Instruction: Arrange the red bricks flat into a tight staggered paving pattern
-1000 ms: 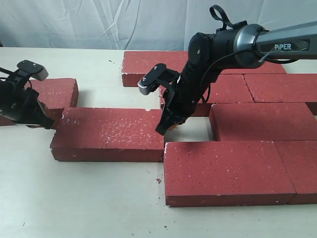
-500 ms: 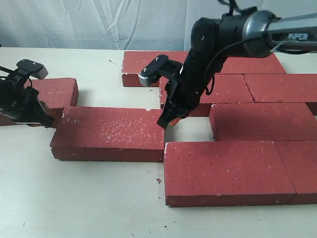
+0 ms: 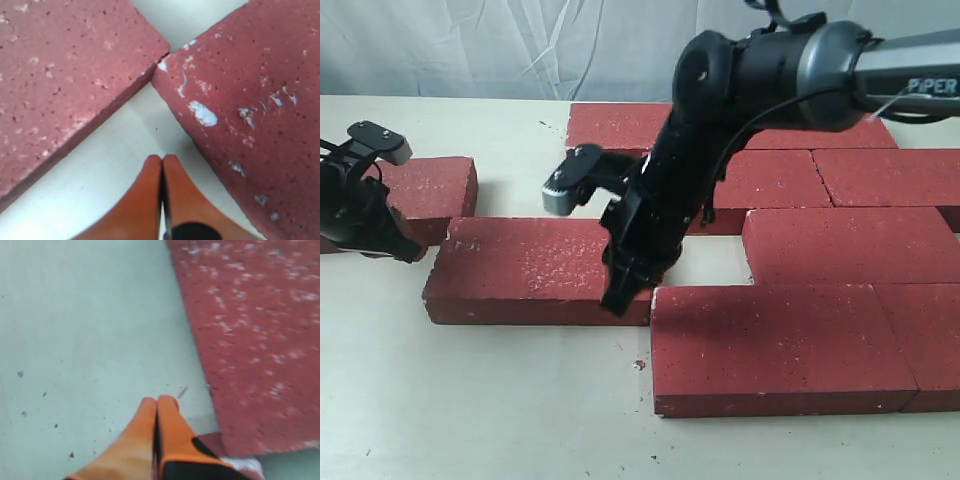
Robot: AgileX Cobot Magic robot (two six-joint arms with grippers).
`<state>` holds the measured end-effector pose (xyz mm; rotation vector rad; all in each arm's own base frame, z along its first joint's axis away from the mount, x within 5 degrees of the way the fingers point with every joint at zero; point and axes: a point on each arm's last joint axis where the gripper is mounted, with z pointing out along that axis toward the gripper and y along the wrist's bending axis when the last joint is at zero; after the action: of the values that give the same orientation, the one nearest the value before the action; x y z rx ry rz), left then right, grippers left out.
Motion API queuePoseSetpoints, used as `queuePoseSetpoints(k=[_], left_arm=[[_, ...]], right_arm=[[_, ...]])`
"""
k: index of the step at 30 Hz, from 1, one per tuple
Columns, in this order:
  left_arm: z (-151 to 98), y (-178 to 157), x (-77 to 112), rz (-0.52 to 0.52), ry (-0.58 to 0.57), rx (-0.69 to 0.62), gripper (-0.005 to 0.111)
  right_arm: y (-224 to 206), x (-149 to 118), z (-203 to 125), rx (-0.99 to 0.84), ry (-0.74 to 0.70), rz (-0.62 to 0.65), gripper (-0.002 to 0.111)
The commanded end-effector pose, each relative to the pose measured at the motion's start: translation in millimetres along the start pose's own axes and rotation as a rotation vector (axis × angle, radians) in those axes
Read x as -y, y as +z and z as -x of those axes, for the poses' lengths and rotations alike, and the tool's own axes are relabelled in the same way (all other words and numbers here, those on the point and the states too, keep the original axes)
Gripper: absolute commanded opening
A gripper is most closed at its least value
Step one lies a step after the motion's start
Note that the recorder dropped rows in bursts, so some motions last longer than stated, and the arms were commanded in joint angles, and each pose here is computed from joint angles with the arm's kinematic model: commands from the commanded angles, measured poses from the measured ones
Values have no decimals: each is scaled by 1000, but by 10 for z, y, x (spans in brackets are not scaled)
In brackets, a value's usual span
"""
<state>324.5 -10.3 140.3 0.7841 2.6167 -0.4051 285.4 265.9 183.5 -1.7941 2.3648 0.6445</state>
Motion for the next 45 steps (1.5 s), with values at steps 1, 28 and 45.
queuePoseSetpoints(k=[1, 28, 45], left_arm=[[25, -37, 6, 11, -10, 12, 0], [15, 59, 72, -104, 3, 23, 0], [72, 55, 76, -109, -13, 85, 0]], right_arm=[[216, -75, -5, -102, -113, -2, -1], [292, 168, 21, -109, -120, -267, -1], [-67, -76, 67, -65, -85, -205, -1]])
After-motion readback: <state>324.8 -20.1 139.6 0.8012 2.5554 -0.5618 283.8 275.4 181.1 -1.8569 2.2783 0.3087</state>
